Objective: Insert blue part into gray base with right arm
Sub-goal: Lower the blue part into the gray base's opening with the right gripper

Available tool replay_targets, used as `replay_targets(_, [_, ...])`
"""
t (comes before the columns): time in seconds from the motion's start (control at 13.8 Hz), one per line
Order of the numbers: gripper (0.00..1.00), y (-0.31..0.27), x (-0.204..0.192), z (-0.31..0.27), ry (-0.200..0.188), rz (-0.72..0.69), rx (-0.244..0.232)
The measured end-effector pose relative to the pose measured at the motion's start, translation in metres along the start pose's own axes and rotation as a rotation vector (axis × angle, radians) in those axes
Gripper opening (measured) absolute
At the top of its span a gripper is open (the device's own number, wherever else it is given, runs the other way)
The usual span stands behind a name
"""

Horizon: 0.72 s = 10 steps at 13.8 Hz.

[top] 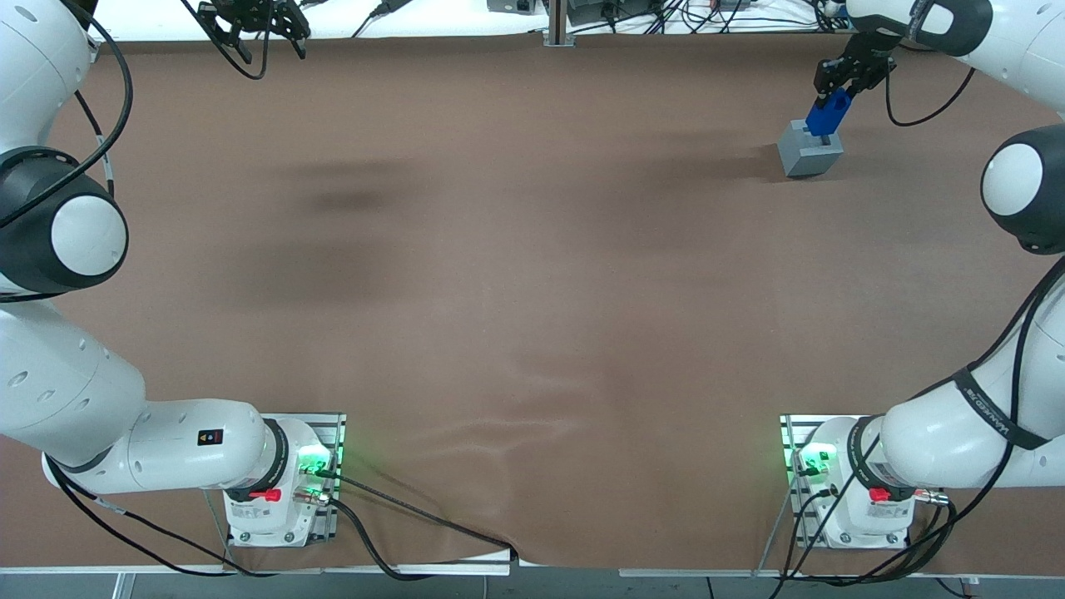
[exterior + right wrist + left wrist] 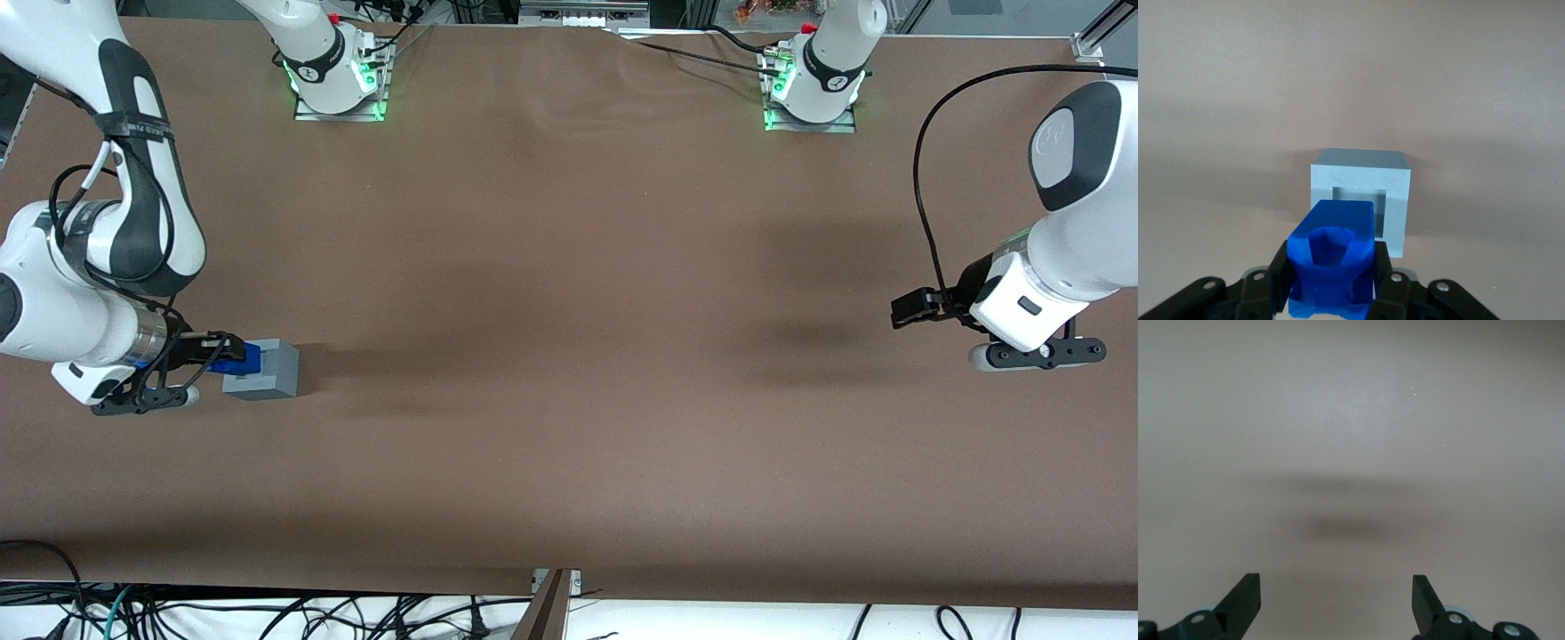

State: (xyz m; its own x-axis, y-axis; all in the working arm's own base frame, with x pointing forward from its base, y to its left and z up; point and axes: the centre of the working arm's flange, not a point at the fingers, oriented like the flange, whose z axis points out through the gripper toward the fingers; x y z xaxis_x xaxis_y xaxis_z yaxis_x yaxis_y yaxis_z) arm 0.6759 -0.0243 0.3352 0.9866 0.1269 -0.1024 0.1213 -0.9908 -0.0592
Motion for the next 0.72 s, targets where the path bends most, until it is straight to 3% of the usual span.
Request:
replay_targets(0.22, [0.5,0.005,0.002,0.011,-0.01,-0.013,0.024])
replay_targets(0.72, [0.5,0.006,0.002,0.022,-0.025,-0.016,0.027])
